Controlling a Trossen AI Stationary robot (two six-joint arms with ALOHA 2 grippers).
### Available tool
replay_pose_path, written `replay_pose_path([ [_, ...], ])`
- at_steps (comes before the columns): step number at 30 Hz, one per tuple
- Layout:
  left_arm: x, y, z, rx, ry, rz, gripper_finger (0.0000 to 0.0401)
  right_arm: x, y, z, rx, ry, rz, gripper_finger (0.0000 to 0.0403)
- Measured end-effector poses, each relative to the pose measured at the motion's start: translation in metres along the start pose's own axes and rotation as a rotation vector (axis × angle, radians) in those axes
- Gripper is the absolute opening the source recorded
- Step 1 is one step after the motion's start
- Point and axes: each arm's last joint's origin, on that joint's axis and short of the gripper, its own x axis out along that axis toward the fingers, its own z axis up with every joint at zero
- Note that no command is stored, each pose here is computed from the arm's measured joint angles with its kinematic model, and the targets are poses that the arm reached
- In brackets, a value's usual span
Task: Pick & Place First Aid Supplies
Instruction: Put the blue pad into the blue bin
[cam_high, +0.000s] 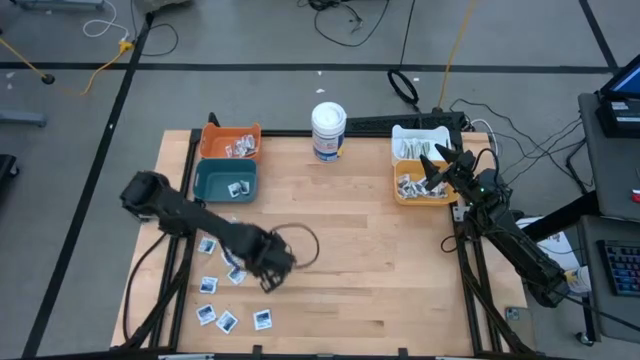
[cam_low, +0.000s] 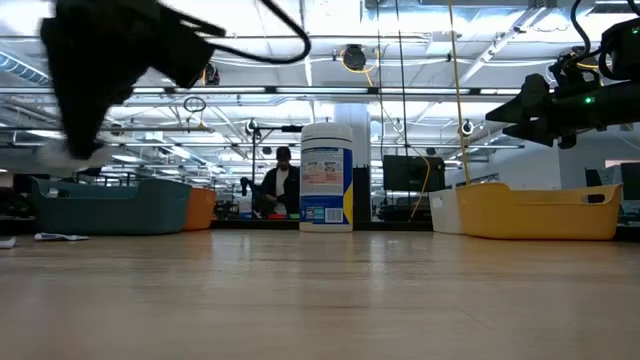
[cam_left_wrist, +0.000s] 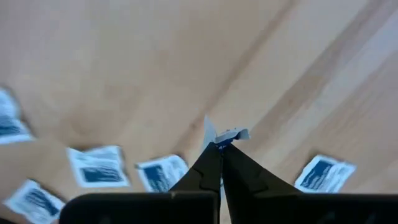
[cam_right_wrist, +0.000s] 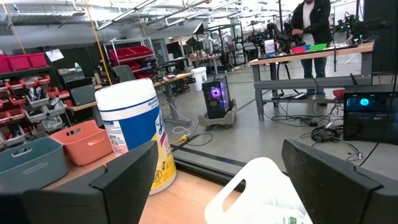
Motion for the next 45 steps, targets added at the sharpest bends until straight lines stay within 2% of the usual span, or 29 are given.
replay_pose_path([
  [7,-0.037,0.041,0.009,-0.062,-0.005,0.007,0.0003,0.0,0.0,0.0,0.0,0.0,-0.001,0.0337],
  [14,-0.057,0.077,0.019,-0.116,-0.005,0.04,0.0003,0.0,0.0,0.0,0.0,0.0,-0.001,0.0337],
  [23,-0.086,0.159,0.041,-0.351,-0.056,0.055,0.0003,0.0,0.0,0.0,0.0,0.0,-0.001,0.0337],
  [31,-0.094,0.224,0.052,-0.475,-0.04,0.067,0.0004,0.0,0.0,0.0,0.0,0.0,0.0,0.0337],
  [36,-0.087,0.249,0.058,-0.53,-0.07,0.074,0.0004,0.0,0.0,0.0,0.0,0.0,0.0,0.0337],
  [45,-0.024,0.26,0.061,-0.604,-0.102,0.074,0.0002,0.0,0.0,0.0,0.0,-0.001,-0.001,0.0337],
])
